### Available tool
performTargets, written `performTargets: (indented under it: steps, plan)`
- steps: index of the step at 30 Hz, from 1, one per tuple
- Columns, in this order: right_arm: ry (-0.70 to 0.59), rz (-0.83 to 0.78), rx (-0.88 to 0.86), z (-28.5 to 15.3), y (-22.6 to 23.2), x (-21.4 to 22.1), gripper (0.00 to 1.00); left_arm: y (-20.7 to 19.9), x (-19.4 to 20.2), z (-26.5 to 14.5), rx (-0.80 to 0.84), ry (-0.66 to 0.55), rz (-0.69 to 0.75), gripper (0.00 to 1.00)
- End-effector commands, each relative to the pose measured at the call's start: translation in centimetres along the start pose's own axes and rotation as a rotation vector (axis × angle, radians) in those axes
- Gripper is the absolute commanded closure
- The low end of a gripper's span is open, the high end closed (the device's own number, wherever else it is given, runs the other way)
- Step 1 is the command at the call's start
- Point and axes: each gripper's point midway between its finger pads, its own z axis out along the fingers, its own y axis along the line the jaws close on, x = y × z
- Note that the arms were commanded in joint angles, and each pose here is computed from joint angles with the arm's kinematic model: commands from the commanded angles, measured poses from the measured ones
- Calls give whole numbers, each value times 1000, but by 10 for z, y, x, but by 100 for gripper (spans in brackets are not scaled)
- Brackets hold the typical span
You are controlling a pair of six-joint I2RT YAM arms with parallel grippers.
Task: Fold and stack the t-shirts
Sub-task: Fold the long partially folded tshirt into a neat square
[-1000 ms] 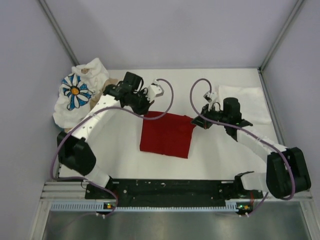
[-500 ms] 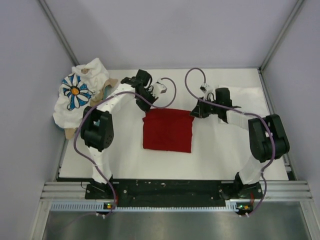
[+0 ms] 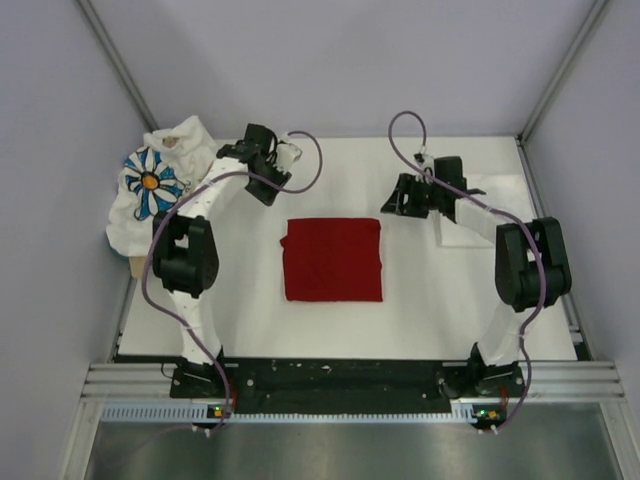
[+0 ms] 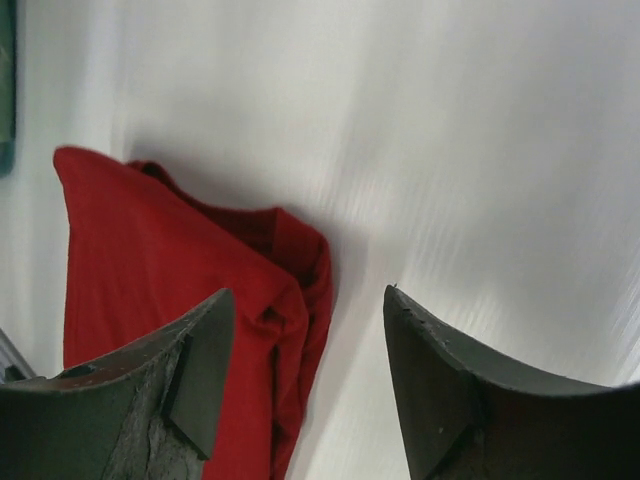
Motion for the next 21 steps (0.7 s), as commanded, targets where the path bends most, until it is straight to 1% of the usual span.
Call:
performTargets:
  steps: [1,2,3,4,5,6,7,8,13,16,18,21]
  plan:
    - [50,73,-23,-14,18,39,39,-40,-9,-43,153,-162,-90,55]
    - [52,67,-28,-13,21,44,41,-56,-9,-46,219,-195,-105,54]
    - [52,53,-32,-11,24,46,47,-66,-11,-50,259,-234,-109,55]
    - [59,41,-35,-8,27,47,61,-75,-9,-49,283,-250,-109,61]
    - [70,34,-29,-6,28,48,74,-80,-10,-50,291,-265,-102,68]
    - [82,38,-29,-4,30,47,88,-85,-9,-51,302,-265,-98,72]
    - [87,43,-43,-2,34,45,97,-91,-10,-50,326,-266,-87,74]
    - [93,51,-52,-1,37,47,100,-96,-8,-47,345,-253,-87,74]
    - [100,85,-78,-7,58,57,100,-102,2,-21,375,-174,-119,80]
    - [108,112,-113,7,64,55,100,-105,2,-5,399,-158,-128,80]
    - [117,138,-97,22,57,48,100,-107,-5,0,431,-164,-114,79]
    - [130,199,-56,47,35,38,100,-100,-6,16,411,-137,-109,79]
